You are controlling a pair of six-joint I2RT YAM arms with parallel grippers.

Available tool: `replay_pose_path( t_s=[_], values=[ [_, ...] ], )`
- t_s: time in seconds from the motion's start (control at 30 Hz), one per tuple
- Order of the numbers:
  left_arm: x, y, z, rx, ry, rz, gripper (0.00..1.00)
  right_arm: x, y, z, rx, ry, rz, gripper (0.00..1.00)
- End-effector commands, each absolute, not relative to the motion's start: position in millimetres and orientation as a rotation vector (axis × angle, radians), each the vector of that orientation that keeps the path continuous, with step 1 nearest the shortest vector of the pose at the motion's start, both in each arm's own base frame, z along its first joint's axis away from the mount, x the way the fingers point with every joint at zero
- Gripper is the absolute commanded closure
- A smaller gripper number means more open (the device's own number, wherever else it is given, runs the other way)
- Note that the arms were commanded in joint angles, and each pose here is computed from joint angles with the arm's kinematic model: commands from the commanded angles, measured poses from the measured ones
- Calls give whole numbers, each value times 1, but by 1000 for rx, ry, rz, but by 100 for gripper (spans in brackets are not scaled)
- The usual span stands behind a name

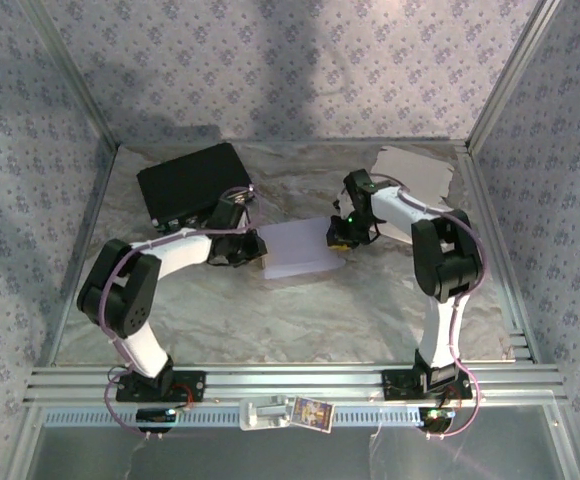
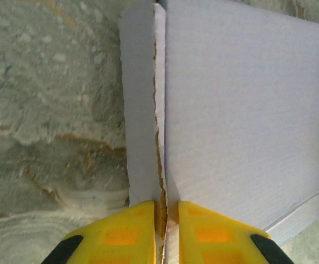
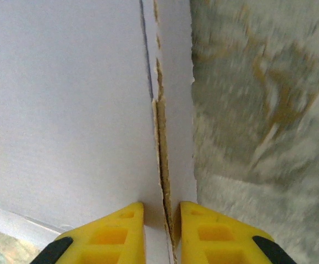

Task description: Fold the paper box

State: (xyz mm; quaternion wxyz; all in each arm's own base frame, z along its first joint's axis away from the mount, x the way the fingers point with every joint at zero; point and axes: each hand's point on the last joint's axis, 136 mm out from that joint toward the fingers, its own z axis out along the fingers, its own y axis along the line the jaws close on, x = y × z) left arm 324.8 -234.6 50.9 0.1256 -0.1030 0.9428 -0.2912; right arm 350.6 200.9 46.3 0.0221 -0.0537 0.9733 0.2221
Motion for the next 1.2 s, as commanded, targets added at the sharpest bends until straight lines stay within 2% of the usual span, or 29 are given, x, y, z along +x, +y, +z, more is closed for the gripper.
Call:
replay_pose_path(
  t_s=[0.0, 0.17, 0.27, 0.33, 0.53, 0.73, 0.8, 1.17],
  values=[
    [300, -233, 48, -273, 2800, -874, 86, 314, 210, 45, -130, 3075, 729, 81],
    [277, -226, 49, -263, 2827, -846, 86, 290, 203, 47, -57, 3068, 722, 82],
    [266, -216, 41, -273, 2843, -810, 87, 285, 200, 48, -47, 3054, 731, 78],
    [262, -214, 35, -267, 2844, -811, 87, 285, 199, 50, -45, 3034, 759, 73],
    [261, -213, 31, -254, 2801, -843, 91, 299, 188, 74, 31, 2820, 917, 49],
    [259, -209, 29, -259, 2788, -847, 92, 312, 180, 74, 146, 2701, 1108, 39],
    [259, -207, 27, -267, 2790, -848, 93, 315, 187, 71, 131, 2706, 1163, 32],
    [261, -197, 16, -339, 2778, -877, 99, 316, 213, 48, 45, 2758, 1336, 29]
  ],
)
